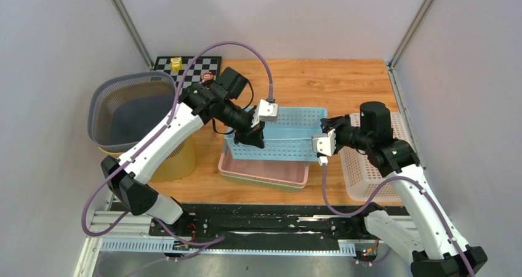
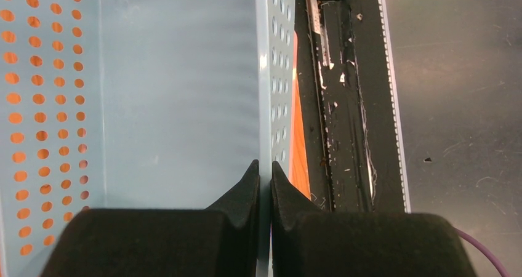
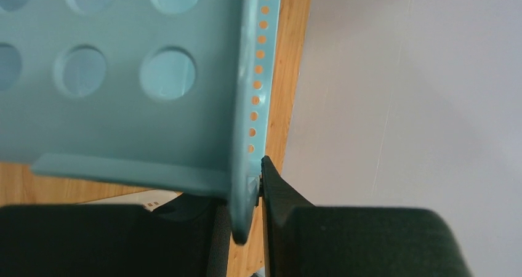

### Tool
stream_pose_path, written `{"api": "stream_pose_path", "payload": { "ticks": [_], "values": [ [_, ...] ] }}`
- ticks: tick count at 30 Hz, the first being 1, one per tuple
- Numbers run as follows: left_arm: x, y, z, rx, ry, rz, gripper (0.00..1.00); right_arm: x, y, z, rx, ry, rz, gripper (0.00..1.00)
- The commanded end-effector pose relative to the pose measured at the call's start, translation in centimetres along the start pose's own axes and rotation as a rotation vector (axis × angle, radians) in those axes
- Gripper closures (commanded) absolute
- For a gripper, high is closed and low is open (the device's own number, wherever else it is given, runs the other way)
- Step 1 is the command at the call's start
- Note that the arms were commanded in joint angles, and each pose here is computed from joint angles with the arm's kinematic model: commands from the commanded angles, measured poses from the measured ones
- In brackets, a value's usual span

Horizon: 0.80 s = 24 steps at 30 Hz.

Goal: Turn the large container upside down
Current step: Pick up the container from the container.

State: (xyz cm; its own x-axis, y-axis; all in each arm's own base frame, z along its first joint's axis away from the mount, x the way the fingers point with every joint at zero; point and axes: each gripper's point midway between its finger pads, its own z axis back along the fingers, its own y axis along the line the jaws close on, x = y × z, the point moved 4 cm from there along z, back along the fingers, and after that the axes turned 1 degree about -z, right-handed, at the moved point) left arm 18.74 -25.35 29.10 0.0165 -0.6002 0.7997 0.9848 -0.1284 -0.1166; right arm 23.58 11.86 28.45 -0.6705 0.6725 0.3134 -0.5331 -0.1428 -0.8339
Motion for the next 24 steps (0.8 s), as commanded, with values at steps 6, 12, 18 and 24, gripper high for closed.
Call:
{"api": "stream_pose_path", "payload": {
  "ticks": [6,12,18,24],
  "values": [
    [2.9,0.7,2.5,0.13,-0.071,-0.122,0.85,1.2,-0.4,0.3,0.006,-0.045,-0.026,0.97],
    [3.4,1.0,3.3,0.189,-0.079,-0.139,0.56,1.3,-0.8,0.4,-0.008,-0.046,-0.042,0.97],
    [4.3,1.3,4.6,0.286,-0.097,-0.167,0.3,1.4,-1.6,0.6,-0.043,-0.043,-0.076,0.97],
    [5.2,1.6,6.5,0.412,-0.117,-0.195,0.16,1.4,-3.3,0.9,-0.119,-0.038,-0.158,0.97]
  ]
}}
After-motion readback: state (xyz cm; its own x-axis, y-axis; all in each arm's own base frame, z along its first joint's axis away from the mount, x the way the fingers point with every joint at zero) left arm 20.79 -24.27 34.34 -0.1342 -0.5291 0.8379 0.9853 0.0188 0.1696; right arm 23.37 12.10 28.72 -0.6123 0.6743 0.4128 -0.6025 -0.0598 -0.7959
